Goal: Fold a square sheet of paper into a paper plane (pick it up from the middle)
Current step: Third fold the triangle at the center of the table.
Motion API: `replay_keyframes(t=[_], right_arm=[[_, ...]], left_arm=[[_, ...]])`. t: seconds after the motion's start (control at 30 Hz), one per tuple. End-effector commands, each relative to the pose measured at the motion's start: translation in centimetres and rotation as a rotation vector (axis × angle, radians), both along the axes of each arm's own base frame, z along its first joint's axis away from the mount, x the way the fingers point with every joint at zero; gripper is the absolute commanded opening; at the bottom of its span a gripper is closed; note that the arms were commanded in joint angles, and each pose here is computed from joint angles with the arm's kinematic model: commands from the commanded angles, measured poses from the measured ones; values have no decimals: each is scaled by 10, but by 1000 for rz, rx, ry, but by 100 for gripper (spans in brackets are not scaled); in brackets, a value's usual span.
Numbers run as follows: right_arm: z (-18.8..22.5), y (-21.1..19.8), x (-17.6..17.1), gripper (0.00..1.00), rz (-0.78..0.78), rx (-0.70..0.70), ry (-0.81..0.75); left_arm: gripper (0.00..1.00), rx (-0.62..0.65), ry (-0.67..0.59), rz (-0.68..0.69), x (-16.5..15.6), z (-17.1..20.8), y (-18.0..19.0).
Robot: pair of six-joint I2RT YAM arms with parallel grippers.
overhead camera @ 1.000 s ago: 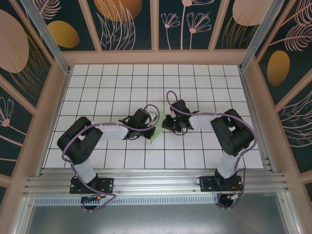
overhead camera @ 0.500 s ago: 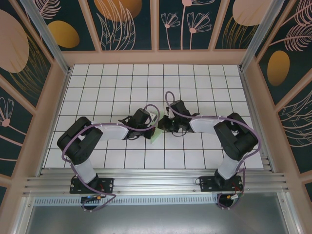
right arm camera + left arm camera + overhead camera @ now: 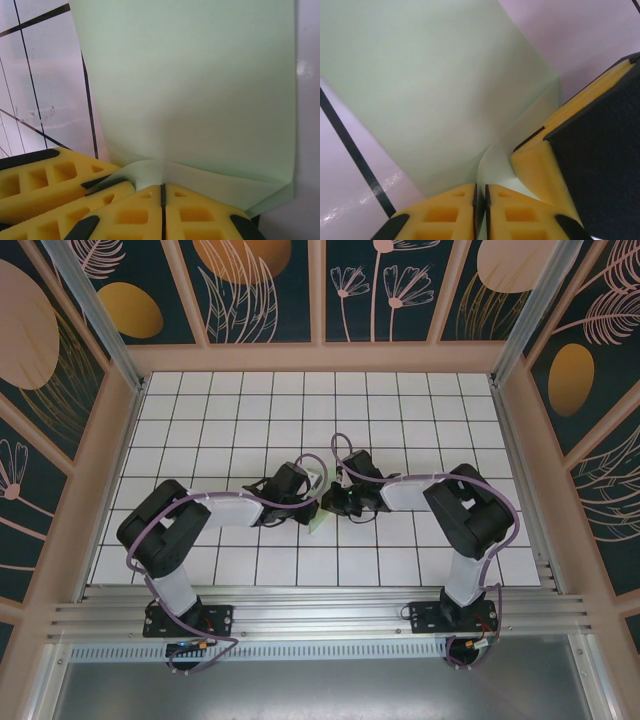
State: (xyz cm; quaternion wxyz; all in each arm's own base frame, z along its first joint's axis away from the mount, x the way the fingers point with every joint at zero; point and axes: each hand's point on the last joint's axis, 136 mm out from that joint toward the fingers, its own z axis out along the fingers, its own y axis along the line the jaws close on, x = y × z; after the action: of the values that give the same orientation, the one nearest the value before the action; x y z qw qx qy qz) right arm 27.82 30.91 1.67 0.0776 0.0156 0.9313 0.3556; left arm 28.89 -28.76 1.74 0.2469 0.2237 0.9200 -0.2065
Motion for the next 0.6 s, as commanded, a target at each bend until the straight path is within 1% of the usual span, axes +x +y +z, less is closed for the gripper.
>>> replay_keyframes(t=[0.0, 0.07, 0.17, 0.2, 0.27, 0.3, 0.37, 0.4, 0.47, 0.57], right_arm=[[-26, -16, -10, 9, -42, -95, 45], [-26, -16, -10, 9, -46, -93, 47], [-27, -16, -11, 9, -54, -94, 51], [-27, -17, -10, 9, -57, -93, 51], [-27, -18, -11, 9, -69, -99, 56], [-27, -18, -11, 9, -68, -96, 54], [-26, -17, -12, 9, -70, -87, 58], [-27, -17, -12, 9, -73, -87, 60], [-28, -19, -11, 9, -83, -91, 62], [-28, -18, -11, 9, -88, -91, 64]], left_arm=[[28, -28, -31, 59, 8, 28, 3], [38, -45, -52, 118, 13, 42, 8], [47, -104, -45, 195, 14, 61, 10], [46, -129, -32, 206, 11, 65, 9], [41, -206, 16, 200, 2, 74, 2], [36, -245, 43, 198, -3, 77, -1], [28, -349, 125, 158, -18, 80, -15], [26, -386, 159, 137, -24, 82, -20], [21, -429, 223, 117, -33, 78, -27], [19, -447, 280, 116, -39, 67, -31]])
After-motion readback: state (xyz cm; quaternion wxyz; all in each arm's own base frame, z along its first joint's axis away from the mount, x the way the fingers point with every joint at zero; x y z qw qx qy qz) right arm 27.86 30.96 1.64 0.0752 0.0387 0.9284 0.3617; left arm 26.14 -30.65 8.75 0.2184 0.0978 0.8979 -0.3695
